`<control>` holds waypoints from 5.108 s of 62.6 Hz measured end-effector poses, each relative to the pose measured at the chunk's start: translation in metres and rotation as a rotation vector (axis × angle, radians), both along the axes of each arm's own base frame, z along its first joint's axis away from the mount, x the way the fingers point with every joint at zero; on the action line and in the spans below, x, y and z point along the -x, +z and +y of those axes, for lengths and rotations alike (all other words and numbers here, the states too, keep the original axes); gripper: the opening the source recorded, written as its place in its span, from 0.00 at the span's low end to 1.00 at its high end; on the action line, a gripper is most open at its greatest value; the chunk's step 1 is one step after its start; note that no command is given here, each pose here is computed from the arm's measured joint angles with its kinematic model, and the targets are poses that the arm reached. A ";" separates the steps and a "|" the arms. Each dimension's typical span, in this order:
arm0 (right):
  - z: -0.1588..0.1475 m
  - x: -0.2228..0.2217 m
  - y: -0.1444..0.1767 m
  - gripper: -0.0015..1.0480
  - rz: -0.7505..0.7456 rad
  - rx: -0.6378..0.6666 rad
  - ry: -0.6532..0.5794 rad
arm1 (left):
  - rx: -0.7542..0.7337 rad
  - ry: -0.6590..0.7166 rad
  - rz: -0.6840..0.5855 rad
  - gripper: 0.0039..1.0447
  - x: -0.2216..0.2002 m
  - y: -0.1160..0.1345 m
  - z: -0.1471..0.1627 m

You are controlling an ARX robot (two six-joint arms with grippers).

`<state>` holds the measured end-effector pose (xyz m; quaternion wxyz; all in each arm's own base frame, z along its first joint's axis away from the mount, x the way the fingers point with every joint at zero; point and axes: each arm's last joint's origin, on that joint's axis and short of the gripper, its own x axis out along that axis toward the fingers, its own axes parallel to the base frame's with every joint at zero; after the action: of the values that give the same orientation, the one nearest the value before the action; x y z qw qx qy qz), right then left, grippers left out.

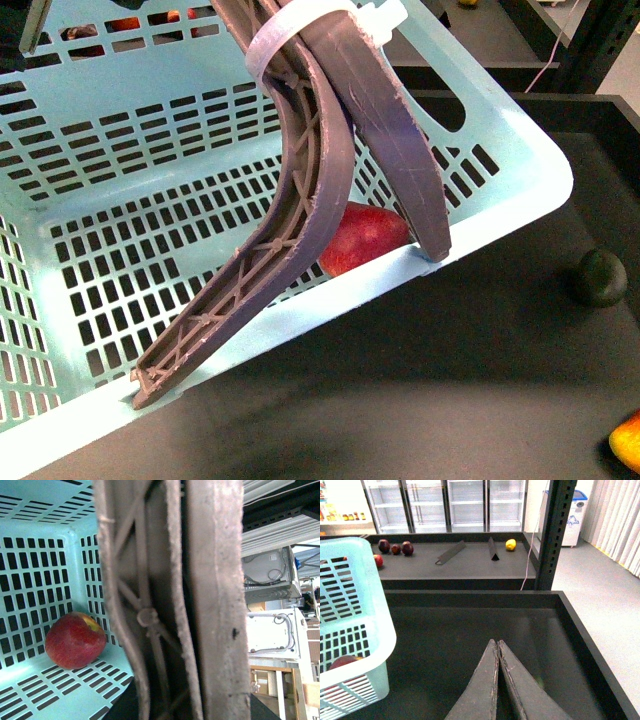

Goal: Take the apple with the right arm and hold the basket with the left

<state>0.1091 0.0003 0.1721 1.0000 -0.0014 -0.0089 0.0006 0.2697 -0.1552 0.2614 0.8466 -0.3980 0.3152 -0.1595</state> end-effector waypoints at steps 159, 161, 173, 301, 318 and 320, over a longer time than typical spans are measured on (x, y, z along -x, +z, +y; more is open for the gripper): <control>0.000 0.012 -0.003 0.92 0.005 -0.002 0.000 | 0.324 1.043 0.363 0.62 -0.077 -0.102 0.121; 0.000 0.012 -0.003 0.92 0.005 -0.002 0.000 | 0.326 1.039 0.363 0.68 -0.075 -0.099 0.120; 0.000 0.012 -0.003 0.92 0.005 -0.002 0.000 | 0.328 1.014 0.369 0.93 -0.053 -0.064 0.108; 0.000 0.012 -0.003 0.92 0.005 -0.002 0.000 | -0.825 0.343 -0.679 0.03 0.155 -0.090 0.155; 0.000 0.012 -0.003 0.92 0.005 -0.002 0.000 | -0.825 0.343 -0.678 0.03 0.160 -0.090 0.155; 0.000 0.012 -0.003 0.92 0.005 -0.002 0.000 | -0.825 0.343 -0.678 0.03 0.161 -0.090 0.155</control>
<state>0.0970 0.0003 0.1691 1.0000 -0.0003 -0.0066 0.0006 0.1087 -0.0004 0.1710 1.0000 -0.0056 -0.0075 -0.0019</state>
